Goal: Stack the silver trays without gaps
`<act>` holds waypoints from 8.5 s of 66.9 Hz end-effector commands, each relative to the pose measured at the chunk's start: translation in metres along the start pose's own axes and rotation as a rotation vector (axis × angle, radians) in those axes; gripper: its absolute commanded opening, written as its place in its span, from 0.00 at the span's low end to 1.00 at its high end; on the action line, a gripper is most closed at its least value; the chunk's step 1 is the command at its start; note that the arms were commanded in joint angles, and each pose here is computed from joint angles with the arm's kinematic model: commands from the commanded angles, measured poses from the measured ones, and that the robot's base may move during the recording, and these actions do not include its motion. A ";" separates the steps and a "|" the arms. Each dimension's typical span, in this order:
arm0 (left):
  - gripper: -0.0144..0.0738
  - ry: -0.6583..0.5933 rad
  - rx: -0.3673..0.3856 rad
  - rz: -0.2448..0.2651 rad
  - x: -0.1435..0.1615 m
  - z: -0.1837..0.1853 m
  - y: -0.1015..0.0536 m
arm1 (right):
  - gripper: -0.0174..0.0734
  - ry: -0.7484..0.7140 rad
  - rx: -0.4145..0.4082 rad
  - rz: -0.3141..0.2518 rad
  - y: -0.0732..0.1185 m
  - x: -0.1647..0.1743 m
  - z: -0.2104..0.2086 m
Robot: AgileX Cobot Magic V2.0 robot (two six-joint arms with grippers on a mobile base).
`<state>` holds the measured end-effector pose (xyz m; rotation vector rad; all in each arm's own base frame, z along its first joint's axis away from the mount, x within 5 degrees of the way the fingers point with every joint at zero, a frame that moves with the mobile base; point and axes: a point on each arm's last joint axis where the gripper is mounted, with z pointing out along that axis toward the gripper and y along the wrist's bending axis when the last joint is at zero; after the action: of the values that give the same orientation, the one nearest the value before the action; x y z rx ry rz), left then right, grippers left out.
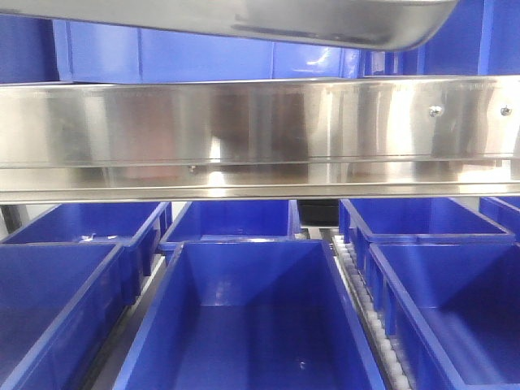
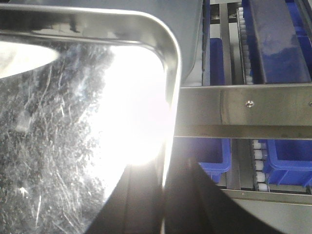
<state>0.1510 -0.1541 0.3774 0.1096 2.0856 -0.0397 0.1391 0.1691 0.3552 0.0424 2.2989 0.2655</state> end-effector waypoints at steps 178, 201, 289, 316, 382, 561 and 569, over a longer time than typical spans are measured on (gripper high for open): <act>0.53 0.217 0.027 -0.189 -0.047 0.216 0.045 | 0.55 0.017 0.046 0.059 0.008 -0.119 0.196; 0.46 0.217 0.019 -0.197 -0.049 0.214 0.048 | 0.47 0.006 0.049 0.066 0.005 -0.123 0.193; 0.16 -0.457 0.443 -0.082 0.008 0.009 0.068 | 0.17 -0.445 -0.320 -0.250 -0.046 -0.064 0.010; 0.16 -0.607 0.441 -0.068 0.043 -0.043 0.095 | 0.17 -0.630 -0.397 -0.258 -0.090 -0.012 -0.047; 0.16 -0.665 0.452 -0.077 0.044 -0.057 0.099 | 0.17 -0.766 -0.435 -0.222 -0.109 -0.001 -0.085; 0.16 -0.695 0.000 0.083 0.139 -0.026 0.135 | 0.17 -0.792 0.181 -0.234 -0.192 0.142 0.004; 0.16 -0.692 -0.031 0.025 0.163 -0.025 0.138 | 0.17 -0.792 0.181 -0.234 -0.192 0.142 0.004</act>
<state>0.0685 -0.0074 0.2584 0.1392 1.4127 -0.0137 0.0567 -0.0014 0.2093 -0.0263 1.5287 -0.0697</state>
